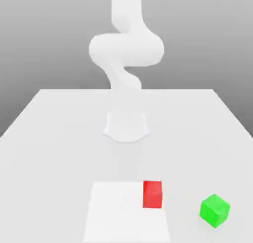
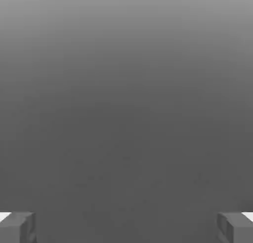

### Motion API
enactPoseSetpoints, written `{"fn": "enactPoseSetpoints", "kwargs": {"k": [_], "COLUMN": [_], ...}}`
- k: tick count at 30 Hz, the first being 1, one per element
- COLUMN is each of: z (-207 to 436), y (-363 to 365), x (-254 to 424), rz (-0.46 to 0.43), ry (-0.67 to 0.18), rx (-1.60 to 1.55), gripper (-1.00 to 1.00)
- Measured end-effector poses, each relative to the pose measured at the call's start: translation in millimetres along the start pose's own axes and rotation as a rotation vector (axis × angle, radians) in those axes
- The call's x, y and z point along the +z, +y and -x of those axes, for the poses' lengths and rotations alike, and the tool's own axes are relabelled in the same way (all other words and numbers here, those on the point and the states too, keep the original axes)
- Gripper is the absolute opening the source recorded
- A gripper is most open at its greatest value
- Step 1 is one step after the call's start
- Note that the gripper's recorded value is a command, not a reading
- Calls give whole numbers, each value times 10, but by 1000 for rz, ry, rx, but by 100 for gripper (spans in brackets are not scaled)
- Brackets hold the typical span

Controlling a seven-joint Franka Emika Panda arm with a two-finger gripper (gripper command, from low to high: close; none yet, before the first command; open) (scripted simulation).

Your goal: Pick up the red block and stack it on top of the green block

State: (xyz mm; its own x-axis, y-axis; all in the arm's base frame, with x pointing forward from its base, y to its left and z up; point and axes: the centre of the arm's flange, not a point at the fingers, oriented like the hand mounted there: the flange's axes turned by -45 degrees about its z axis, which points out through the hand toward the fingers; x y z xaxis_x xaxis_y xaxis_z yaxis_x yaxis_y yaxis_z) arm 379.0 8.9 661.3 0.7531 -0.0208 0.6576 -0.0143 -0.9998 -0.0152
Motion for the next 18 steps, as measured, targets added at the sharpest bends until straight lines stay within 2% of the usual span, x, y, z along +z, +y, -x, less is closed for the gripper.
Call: {"fn": "enactPoseSetpoints", "kwargs": {"k": [9, 18], "z": [987, 2672], "y": [-313, -528], "x": [2092, 3279], "rz": [7, 26], "ry": [-338, -662], "rx": [24, 38], "gripper": [0, 0]}}
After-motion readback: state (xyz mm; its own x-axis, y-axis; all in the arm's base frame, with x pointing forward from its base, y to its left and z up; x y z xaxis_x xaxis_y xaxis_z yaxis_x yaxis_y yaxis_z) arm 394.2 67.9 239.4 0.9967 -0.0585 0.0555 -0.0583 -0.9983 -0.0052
